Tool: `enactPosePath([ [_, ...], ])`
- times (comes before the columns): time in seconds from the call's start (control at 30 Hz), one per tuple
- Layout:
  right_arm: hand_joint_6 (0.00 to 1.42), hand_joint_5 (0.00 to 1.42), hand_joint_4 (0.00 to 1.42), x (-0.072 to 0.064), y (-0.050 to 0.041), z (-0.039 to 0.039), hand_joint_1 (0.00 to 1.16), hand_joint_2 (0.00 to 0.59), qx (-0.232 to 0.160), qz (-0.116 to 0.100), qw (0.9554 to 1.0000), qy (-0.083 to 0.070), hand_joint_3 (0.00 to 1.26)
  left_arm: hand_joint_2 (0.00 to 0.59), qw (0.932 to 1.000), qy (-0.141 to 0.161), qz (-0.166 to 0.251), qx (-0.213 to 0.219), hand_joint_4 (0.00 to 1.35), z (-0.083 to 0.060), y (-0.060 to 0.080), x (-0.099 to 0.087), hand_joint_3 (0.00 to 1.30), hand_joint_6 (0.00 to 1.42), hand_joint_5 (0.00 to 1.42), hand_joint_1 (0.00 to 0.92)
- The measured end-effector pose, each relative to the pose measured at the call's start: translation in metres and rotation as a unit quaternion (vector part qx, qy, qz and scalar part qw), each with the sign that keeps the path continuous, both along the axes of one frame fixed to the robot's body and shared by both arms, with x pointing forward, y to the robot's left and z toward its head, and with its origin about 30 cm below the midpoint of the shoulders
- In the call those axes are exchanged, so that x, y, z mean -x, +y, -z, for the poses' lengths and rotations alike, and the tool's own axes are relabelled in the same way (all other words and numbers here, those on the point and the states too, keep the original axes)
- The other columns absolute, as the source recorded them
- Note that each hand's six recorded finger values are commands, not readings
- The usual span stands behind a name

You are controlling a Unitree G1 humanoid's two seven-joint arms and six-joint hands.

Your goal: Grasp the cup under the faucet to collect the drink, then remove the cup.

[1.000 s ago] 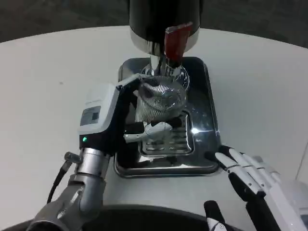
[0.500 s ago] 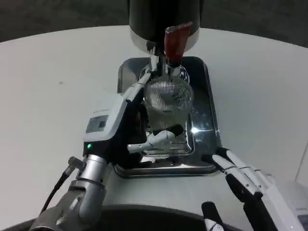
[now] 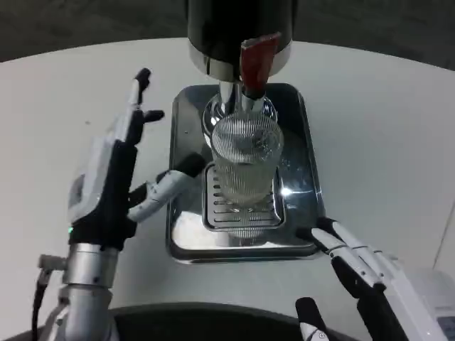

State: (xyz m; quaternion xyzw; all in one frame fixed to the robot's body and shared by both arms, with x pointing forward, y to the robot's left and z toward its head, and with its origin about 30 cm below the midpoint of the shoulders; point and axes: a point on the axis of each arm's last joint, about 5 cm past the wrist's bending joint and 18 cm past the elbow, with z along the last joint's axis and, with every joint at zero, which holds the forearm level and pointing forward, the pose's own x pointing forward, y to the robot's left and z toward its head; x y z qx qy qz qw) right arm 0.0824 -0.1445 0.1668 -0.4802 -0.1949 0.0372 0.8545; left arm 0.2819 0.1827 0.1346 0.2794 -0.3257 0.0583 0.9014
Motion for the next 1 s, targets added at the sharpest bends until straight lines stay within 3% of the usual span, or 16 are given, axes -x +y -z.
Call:
enactPosePath([
  [0.13,0.24,0.17,0.1,-0.001,0.0007,-0.0001,0.35,0.515,-0.001,-0.002,1.0,0.0,0.19,0.15,0.9981,-0.007,0.04,0.045,0.0,-0.019,0.011,0.011,0.0,0.05,0.08,0.0],
  [0.23,0.24,0.17,0.1,-0.001,0.0008,-0.0006,0.35,0.515,-0.002,-0.002,1.0,-0.002,0.19,0.155,0.991,-0.01,0.102,0.087,0.0,-0.038,0.019,0.019,0.0,0.07,0.09,0.0],
  [0.37,0.24,0.17,0.1,-0.003,0.0004,-0.0013,0.35,0.515,-0.002,0.001,1.0,-0.003,0.19,0.15,0.9745,-0.045,0.191,0.109,0.0,-0.076,0.031,0.03,0.0,0.03,0.03,0.0],
  [0.43,0.24,0.17,0.1,-0.004,-0.0002,-0.0017,0.35,0.515,-0.002,0.004,1.0,-0.004,0.19,0.15,0.9584,-0.029,0.254,0.127,0.0,-0.095,0.037,0.032,0.0,0.03,0.02,0.0],
  [0.5,0.24,0.17,0.1,-0.004,-0.0001,-0.0021,0.35,0.515,-0.003,0.004,1.0,-0.005,0.2,0.152,0.9503,-0.019,0.283,0.128,0.0,-0.103,0.039,0.032,0.0,0.03,0.02,0.0],
  [0.6,0.25,0.17,0.1,-0.005,-0.0001,-0.0022,0.35,0.515,-0.004,0.006,1.0,-0.004,0.2,0.159,0.9422,0.015,0.323,0.087,0.0,-0.121,0.044,0.031,0.0,0.04,0.02,0.0],
  [0.67,0.25,0.17,0.1,-0.004,-0.0006,-0.0021,0.35,0.515,-0.006,0.008,1.0,0.0,0.2,0.16,0.9378,0.018,0.341,0.063,0.0,-0.132,0.046,0.031,0.0,0.05,0.02,0.0],
  [0.7,0.25,0.17,0.1,-0.003,-0.0011,-0.0023,0.35,0.515,-0.007,0.009,0.9999,0.002,0.2,0.16,0.9312,0.019,0.36,0.056,0.0,-0.14,0.045,0.03,0.0,0.05,0.02,0.0],
  [0.87,0.27,0.17,0.1,-0.002,-0.0027,-0.0034,0.35,0.515,-0.009,0.012,0.9999,0.002,0.2,0.143,0.9105,0.04,0.412,0.012,0.0,-0.162,0.039,0.02,0.0,0.02,0.01,0.0],
  [1.0,0.27,0.17,0.1,-0.002,-0.0034,-0.0031,0.35,0.515,-0.011,0.019,0.9997,0.01,0.2,0.138,0.9063,0.051,0.419,-0.016,0.0,-0.171,0.032,0.015,0.0,0.01,0.01,0.0],
])
